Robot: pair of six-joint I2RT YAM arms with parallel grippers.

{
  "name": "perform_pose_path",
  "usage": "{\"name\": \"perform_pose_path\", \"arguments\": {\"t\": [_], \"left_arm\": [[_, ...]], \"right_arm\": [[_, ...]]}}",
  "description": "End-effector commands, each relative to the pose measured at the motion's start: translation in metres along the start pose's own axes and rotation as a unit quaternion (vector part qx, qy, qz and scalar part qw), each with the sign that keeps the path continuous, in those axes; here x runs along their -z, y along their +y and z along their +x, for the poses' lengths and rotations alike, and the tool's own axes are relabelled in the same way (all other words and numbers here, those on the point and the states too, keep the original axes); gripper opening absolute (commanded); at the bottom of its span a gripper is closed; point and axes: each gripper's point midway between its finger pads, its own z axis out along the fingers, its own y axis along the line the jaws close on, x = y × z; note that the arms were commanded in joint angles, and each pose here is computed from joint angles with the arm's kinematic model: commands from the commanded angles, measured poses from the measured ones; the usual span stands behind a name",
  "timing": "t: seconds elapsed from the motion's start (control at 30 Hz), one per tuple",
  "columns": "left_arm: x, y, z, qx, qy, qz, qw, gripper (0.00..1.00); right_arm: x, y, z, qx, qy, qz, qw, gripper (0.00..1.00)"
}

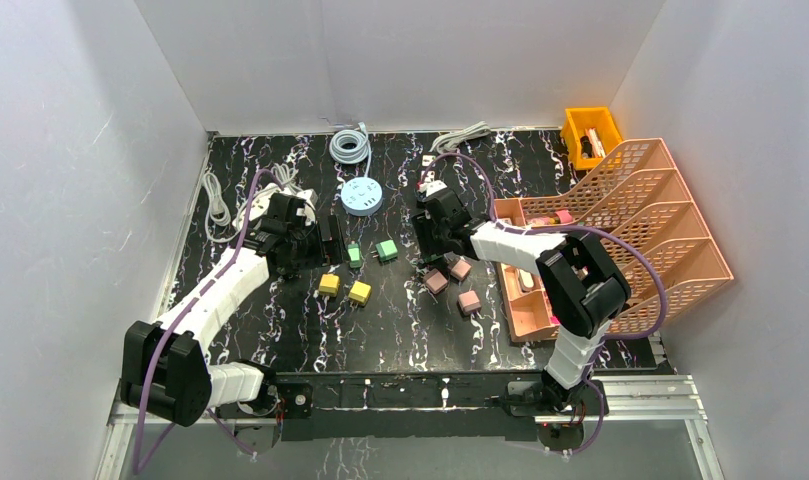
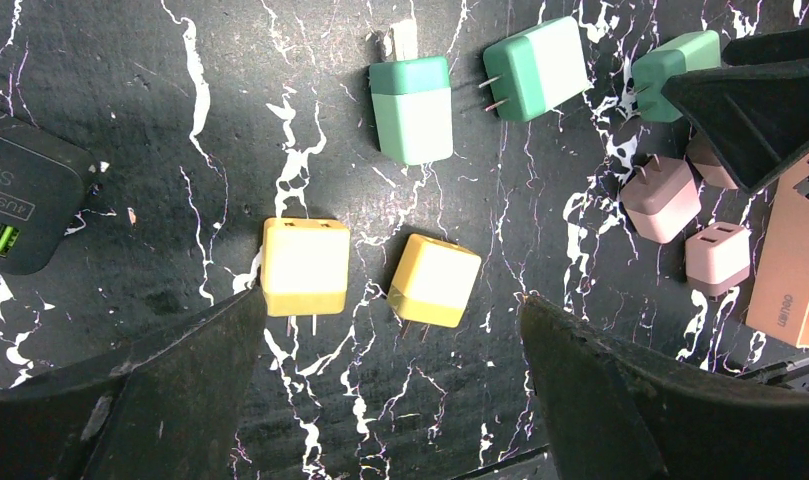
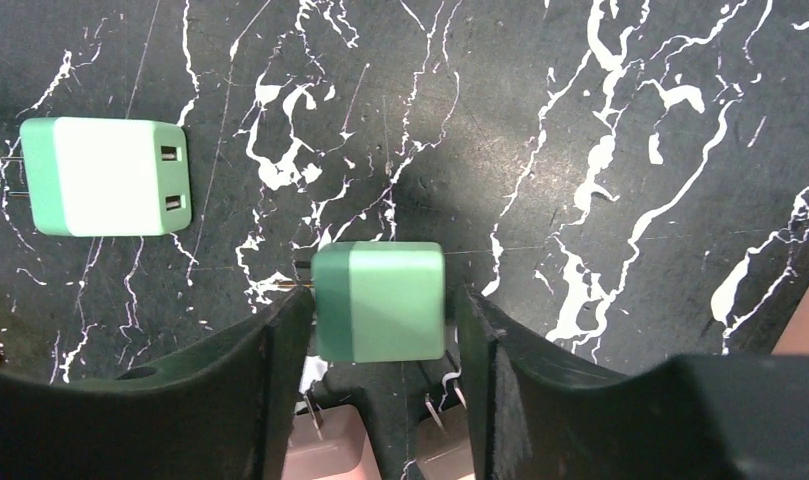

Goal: Pull the plug off the socket

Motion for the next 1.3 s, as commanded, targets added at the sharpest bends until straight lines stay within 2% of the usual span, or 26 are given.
{"name": "perform_pose_path", "arguments": {"t": [0.0,0.13,0.37,0.43,0.5,0.7,0.9,1.17,1.27], "left_arm": [[0.002,-0.001,0.004,-0.002,0.006,0.009,1.000,0.98],[0.002,0.000,0.004,-0.001,0.005,0.008,1.000,0.98],[-0.001,0.001,0.006,-0.001,0.008,0.007,1.000,0.98],[-0.001,0.000,0.006,-0.001,0.009,0.008,1.000,0.98],[0.000,0.001,0.006,-0.001,0.008,0.008,1.000,0.98],[0.000,0.000,0.005,-0.003,0.008,0.010,1.000,0.98],[0.001,-0.001,0.004,-0.003,0.006,0.013,1.000,0.98],[0.002,0.000,0.004,-0.006,0.007,0.011,1.000,0.98],[0.001,0.000,0.004,-0.006,0.008,0.012,1.000,0.98]], "right_arm": [[-0.001,0.005,-0.008,-0.007,-0.010,-0.011,1.000,0.57],[0.000,0.014,-0.009,-0.010,-0.008,-0.033,0.999,0.37],[-0.001,0.041,-0.004,-0.001,0.003,-0.066,0.998,0.32],[-0.002,0.043,-0.002,0.001,0.004,-0.062,0.998,0.36],[0.000,0.041,-0.006,-0.002,-0.003,-0.054,0.999,0.49],[0.013,0.038,-0.029,0.021,-0.042,-0.049,0.998,0.68],[0.011,0.050,-0.023,0.066,-0.026,-0.093,0.993,0.73],[0.019,0.072,-0.030,0.065,-0.053,-0.157,0.984,0.74],[0.014,0.073,-0.028,0.068,-0.042,-0.158,0.984,0.73]]}}
